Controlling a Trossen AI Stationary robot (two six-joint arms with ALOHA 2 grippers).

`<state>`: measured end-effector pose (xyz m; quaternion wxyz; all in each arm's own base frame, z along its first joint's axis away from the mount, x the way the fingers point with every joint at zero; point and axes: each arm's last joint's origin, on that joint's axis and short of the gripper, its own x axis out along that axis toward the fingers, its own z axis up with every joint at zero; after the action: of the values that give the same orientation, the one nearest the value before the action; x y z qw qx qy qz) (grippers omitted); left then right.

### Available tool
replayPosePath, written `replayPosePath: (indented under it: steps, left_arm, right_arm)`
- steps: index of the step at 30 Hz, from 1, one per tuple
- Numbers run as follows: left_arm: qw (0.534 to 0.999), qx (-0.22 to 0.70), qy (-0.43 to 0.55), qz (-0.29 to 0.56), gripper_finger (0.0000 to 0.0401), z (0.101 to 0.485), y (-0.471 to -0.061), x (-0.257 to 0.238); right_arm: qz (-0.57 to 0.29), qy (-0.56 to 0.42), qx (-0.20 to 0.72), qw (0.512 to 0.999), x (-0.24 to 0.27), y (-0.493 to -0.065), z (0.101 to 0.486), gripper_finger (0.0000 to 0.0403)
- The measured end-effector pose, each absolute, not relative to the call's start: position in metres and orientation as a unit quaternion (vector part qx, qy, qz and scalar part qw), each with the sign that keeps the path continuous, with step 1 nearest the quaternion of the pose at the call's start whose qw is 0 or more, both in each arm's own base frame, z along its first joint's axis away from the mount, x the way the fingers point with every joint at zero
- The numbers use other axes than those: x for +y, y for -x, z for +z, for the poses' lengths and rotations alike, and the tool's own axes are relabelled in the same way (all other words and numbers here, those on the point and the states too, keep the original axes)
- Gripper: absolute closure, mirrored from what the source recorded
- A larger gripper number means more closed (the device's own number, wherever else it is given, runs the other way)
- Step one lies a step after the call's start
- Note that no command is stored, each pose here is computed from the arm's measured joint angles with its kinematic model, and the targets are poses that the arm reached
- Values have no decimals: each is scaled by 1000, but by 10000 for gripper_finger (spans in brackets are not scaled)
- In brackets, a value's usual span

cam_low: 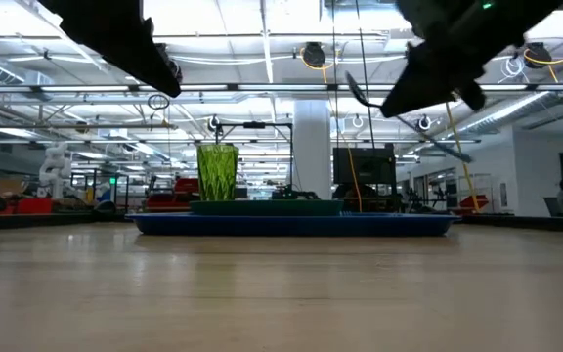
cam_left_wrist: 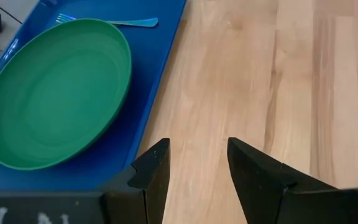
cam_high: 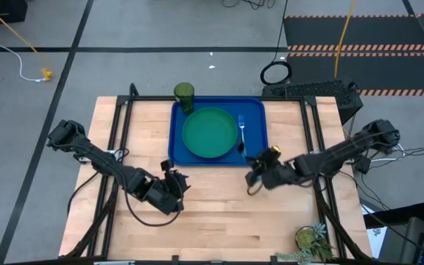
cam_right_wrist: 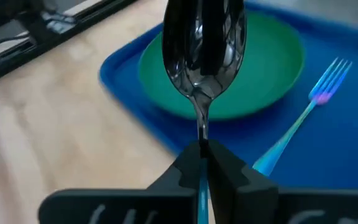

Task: Pick and place plate/cup/fork/spoon on tray
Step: Put the blue spoon to the right of the blue fork on the blue serving tray

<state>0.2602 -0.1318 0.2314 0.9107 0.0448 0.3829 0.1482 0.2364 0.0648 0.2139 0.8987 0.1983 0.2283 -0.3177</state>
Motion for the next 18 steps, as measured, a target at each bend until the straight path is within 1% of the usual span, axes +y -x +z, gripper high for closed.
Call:
replayPosePath:
  steps: [5, 10, 18]
  left_arm:
    - [911, 383, -47, 145, 238, 231, -259, -133]
    - [911, 383, -48, 144, 238, 231, -259, -134]
    - [912, 381, -40, 146, 238, 231, -259, -134]
  right_arm:
    - [-350, -169, 217, 895, 34, -247, 218, 401]
    - [-347, -182, 231, 891, 7, -253, 219, 401]
    - [-372, -203, 208, 882, -20, -256, 222, 401]
